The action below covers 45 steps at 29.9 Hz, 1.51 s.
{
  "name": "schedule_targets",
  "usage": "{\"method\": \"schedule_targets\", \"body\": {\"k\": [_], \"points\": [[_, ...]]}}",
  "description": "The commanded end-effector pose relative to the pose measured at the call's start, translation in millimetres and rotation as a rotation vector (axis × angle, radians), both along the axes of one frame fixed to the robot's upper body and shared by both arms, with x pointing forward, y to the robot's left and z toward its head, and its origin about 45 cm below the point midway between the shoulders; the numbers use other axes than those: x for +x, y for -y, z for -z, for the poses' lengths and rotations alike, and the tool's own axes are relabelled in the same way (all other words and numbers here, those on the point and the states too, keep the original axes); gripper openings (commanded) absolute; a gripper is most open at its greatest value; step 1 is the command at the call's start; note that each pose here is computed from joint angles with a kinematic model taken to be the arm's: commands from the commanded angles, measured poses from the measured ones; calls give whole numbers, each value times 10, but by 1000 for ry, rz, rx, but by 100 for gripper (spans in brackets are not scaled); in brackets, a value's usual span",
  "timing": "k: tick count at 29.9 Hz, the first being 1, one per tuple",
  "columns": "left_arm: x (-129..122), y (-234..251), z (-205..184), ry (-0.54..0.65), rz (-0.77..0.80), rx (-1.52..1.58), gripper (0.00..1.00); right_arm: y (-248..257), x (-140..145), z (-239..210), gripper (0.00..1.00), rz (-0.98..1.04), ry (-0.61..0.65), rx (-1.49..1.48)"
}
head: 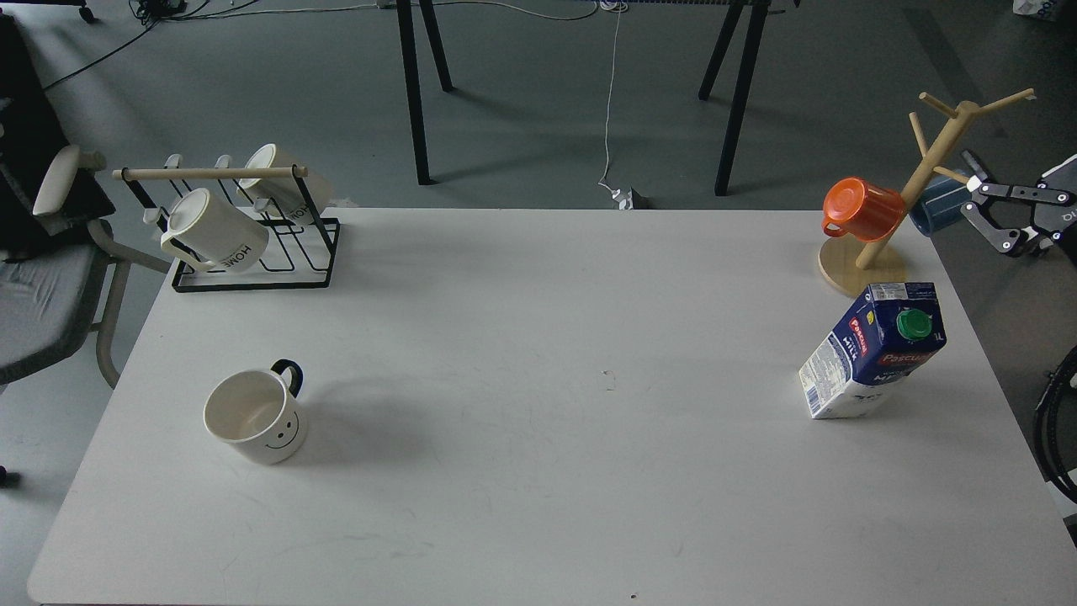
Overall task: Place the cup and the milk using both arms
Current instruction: 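Move the left gripper from rest toward the white mug on the table, then insert the left gripper into the white mug and grasp it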
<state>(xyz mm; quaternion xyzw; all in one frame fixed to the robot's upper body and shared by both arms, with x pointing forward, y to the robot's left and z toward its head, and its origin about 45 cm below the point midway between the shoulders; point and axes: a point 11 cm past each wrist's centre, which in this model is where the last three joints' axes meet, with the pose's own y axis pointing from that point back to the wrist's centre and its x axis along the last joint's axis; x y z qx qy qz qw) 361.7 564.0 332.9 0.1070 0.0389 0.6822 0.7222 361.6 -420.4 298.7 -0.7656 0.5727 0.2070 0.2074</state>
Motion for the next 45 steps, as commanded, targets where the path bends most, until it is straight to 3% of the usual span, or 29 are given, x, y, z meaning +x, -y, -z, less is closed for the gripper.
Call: {"method": "schedule_targets", "body": {"k": [1, 13, 21, 23, 25, 27, 30, 34, 40, 45], "points": [[-107, -35, 111, -80, 21, 119, 100, -1, 0, 1, 99, -1, -1, 0], [-13, 936, 246, -144, 394, 563, 100, 23, -8, 27, 99, 7, -7, 0], [-32, 1101, 459, -169, 498, 783, 100, 93, -20, 81, 99, 26, -22, -2], [-90, 1098, 464, -114, 558, 821, 100, 95, -23, 87, 99, 27, -23, -2], [-106, 1094, 303, 23, 618, 802, 100, 98, -23, 82, 99, 27, -22, -2], [-101, 889, 127, 99, 596, 784, 100, 104, -26, 91, 99, 29, -24, -2], [-41, 602, 121, 57, 511, 795, 100, 108, -36, 108, 99, 30, -28, -2], [-83, 933, 434, 19, 639, 775, 100, 48, -28, 160, 99, 24, -30, 20], [-633, 1088, 1113, -220, 901, 881, 100, 26, -26, 181, 99, 22, -32, 27], [-828, 1069, 1240, -309, 1016, 984, 100, 45, -25, 180, 99, 27, -32, 27]]}}
